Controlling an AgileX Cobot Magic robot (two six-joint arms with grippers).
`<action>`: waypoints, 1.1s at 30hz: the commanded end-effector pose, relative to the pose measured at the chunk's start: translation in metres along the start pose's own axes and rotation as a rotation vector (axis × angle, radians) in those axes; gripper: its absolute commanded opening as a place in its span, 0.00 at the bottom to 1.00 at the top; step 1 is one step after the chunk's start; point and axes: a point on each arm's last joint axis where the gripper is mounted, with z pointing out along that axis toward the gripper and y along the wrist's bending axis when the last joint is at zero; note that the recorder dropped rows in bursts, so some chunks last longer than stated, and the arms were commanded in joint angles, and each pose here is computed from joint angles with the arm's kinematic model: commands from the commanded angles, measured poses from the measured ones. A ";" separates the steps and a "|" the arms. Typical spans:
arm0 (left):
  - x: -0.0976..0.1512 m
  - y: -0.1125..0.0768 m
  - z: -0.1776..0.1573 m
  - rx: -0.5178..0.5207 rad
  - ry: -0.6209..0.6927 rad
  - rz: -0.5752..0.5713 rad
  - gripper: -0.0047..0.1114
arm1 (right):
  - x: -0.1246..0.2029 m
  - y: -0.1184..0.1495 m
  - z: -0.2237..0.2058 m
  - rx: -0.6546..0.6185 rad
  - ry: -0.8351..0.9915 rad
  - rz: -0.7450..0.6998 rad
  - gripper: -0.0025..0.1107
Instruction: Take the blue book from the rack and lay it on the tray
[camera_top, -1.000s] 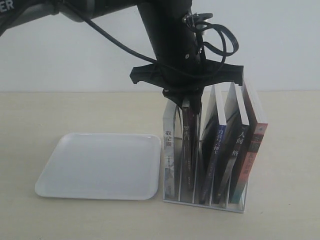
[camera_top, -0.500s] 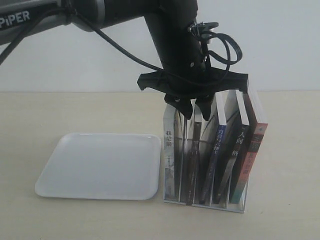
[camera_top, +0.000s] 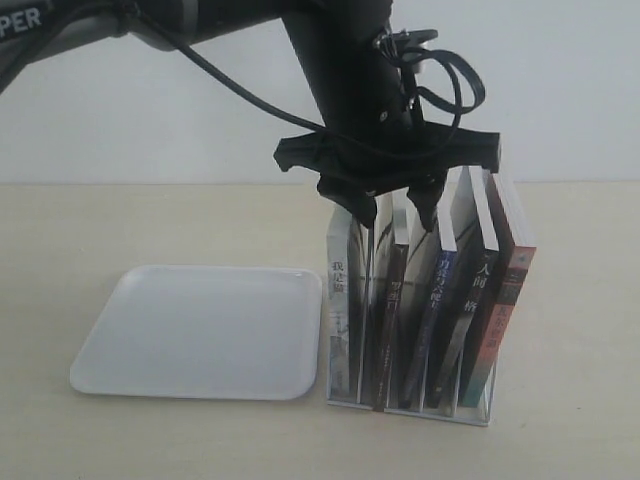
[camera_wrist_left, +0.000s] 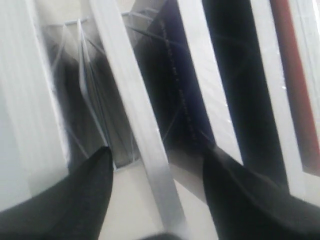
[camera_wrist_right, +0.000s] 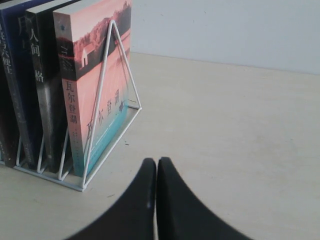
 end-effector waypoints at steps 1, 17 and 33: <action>0.000 -0.004 -0.033 0.048 -0.068 0.007 0.50 | -0.001 0.000 0.000 0.001 -0.013 -0.011 0.02; 0.008 -0.005 -0.098 0.118 -0.181 0.054 0.50 | -0.001 0.000 0.000 0.001 -0.013 -0.011 0.02; 0.008 -0.019 -0.086 0.252 -0.129 0.068 0.50 | -0.001 0.000 0.000 0.001 -0.013 -0.011 0.02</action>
